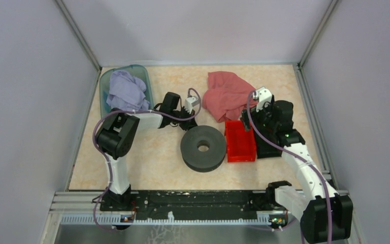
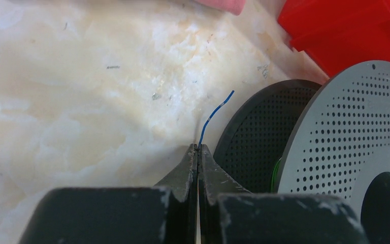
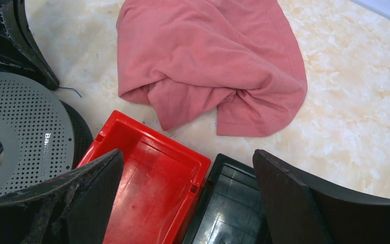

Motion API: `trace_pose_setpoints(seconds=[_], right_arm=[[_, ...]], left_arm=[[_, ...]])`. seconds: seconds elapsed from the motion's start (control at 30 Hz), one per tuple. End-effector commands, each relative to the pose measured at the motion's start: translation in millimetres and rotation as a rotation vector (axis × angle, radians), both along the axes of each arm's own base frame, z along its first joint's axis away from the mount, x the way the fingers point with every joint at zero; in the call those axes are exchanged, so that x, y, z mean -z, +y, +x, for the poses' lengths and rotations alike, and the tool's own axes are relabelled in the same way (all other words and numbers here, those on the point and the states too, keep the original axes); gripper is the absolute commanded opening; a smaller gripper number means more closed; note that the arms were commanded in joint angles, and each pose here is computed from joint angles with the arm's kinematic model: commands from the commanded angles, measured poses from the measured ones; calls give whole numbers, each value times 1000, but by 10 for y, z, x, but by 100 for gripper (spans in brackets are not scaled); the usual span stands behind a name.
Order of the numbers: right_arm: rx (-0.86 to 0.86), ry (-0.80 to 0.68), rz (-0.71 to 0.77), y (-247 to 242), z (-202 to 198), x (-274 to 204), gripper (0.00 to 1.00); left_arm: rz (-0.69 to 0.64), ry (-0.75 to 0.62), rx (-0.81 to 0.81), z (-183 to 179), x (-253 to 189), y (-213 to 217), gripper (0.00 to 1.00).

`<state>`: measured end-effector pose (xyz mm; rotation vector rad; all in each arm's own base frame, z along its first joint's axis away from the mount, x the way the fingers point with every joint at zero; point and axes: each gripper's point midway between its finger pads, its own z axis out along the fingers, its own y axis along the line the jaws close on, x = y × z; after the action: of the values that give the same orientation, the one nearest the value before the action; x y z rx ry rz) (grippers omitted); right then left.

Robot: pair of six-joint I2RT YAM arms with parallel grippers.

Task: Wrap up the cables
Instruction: Reset both arms

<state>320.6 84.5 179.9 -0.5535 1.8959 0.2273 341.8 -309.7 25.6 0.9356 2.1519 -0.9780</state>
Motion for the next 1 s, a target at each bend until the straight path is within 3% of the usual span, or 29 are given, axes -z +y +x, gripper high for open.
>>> trace_pose_setpoints(seconds=[0.0, 0.53, 0.97], right_arm=[[0, -39, -9, -12, 67, -58, 99], [-1, -31, -12, -13, 72, -35, 99], [-5, -30, -9, -4, 68, -39, 99]], left_arm=[[-43, -9, 97, -43, -64, -147, 0], [-66, 25, 221, -66, -94, -431, 4], [-26, -25, 230, 53, -161, -344, 22]])
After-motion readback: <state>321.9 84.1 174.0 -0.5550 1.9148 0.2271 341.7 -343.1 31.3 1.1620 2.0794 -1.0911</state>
